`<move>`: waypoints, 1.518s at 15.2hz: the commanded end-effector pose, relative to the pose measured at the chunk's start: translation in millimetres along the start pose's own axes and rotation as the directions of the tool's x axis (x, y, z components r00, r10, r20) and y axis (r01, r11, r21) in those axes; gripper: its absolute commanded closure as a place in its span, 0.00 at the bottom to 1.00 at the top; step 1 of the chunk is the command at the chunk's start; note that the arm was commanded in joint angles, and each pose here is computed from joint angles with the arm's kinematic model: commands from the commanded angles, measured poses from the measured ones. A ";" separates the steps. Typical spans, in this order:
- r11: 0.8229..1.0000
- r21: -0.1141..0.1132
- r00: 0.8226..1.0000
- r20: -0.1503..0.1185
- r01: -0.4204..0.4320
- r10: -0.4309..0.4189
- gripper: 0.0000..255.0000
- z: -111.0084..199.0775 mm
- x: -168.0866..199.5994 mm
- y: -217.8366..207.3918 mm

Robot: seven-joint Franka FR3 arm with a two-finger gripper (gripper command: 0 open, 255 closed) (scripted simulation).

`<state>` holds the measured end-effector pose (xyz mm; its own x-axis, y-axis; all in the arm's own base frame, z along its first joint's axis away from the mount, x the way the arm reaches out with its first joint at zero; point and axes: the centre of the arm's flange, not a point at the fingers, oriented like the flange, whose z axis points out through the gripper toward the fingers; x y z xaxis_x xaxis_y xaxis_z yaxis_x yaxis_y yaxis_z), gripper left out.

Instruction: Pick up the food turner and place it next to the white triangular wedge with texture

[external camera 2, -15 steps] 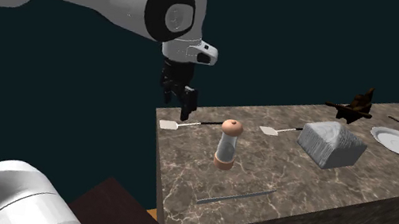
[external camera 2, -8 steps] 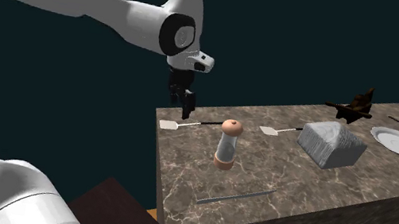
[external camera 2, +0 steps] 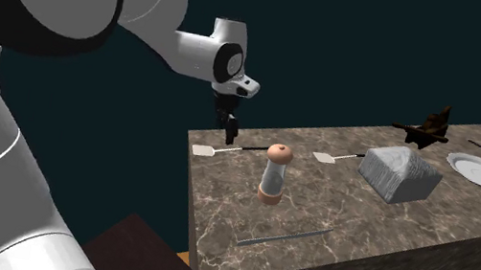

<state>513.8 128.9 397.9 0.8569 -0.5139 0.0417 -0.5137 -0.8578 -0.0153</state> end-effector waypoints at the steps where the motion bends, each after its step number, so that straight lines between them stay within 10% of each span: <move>1: 0.999 -0.005 0.999 -0.007 -0.039 0.039 0.00 18.2 10.5 -19.3; 15: 0.989 -0.021 0.989 -0.027 -0.149 0.149 0.00 107.0 53.5 -66.2; 23: 0.989 -0.021 0.989 -0.027 -0.149 0.149 0.00 107.0 53.5 -66.2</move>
<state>598.3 157.3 294.2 0.7695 -0.6352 0.0663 -0.6366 -0.7712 -0.0004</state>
